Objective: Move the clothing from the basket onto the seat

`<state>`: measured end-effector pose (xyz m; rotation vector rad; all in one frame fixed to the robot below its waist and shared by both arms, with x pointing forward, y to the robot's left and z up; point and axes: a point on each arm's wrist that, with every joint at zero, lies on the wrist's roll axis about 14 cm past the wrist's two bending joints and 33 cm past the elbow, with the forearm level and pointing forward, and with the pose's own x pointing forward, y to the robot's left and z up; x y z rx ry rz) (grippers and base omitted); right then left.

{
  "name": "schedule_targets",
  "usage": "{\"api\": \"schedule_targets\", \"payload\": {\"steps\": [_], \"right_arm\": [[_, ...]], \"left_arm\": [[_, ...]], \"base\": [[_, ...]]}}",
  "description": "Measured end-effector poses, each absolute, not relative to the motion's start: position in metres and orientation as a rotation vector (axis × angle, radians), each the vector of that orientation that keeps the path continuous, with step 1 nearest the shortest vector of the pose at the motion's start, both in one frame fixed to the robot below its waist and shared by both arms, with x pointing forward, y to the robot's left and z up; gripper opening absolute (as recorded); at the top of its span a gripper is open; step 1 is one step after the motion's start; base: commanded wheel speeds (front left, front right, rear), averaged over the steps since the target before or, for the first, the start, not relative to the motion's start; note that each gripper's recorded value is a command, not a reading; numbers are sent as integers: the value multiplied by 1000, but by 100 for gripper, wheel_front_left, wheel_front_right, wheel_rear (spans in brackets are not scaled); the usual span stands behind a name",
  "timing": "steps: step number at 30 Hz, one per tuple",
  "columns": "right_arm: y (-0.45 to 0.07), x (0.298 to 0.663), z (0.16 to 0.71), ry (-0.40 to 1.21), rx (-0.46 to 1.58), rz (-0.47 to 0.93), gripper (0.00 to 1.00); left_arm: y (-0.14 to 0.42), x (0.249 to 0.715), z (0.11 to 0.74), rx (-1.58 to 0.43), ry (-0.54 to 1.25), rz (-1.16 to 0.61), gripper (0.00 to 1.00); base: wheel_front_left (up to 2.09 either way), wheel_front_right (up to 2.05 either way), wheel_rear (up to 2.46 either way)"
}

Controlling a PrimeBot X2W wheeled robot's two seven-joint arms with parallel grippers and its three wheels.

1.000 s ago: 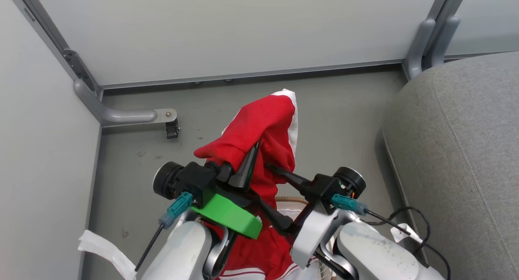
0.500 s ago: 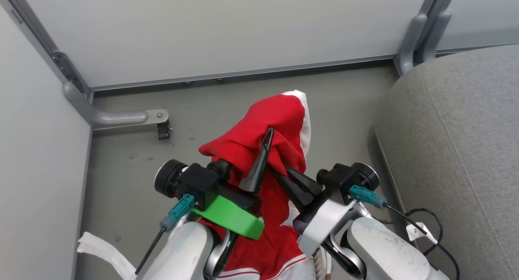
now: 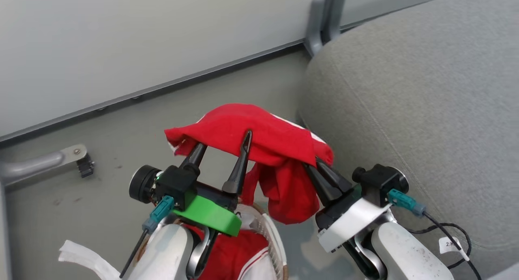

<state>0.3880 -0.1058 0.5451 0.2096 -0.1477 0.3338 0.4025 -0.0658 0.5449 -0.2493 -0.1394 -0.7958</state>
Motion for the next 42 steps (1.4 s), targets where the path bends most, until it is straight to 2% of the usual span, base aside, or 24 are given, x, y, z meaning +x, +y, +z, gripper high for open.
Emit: {"api": "schedule_targets", "payload": {"steps": [13, 20, 24, 29, 34, 42], "right_arm": [[-221, 342, 555, -207, 168, -54, 0], [-249, 336, 552, -193, 108, -142, 0], [-269, 353, 571, -210, -29, -126, 0], [-318, 392, 614, -265, -190, -168, 0], [-361, 422, 638, -251, -324, -220, 0], [-424, 463, 643, -193, -389, -352, 0]], "left_arm": [[-165, 364, 530, -289, -67, -1122, 100], [-185, 356, 517, -315, -22, -1199, 100], [-183, 362, 503, -311, 7, -1199, 100], [-168, 388, 478, -298, 39, -1144, 100], [-159, 404, 454, -278, 62, -1122, 100], [-147, 433, 431, -275, 64, -1089, 100]], "base": [[0, 0, 0], [0, 0, 0], [0, 0, 0], [0, 0, 0], [0, 0, 0], [0, 0, 0]]}}
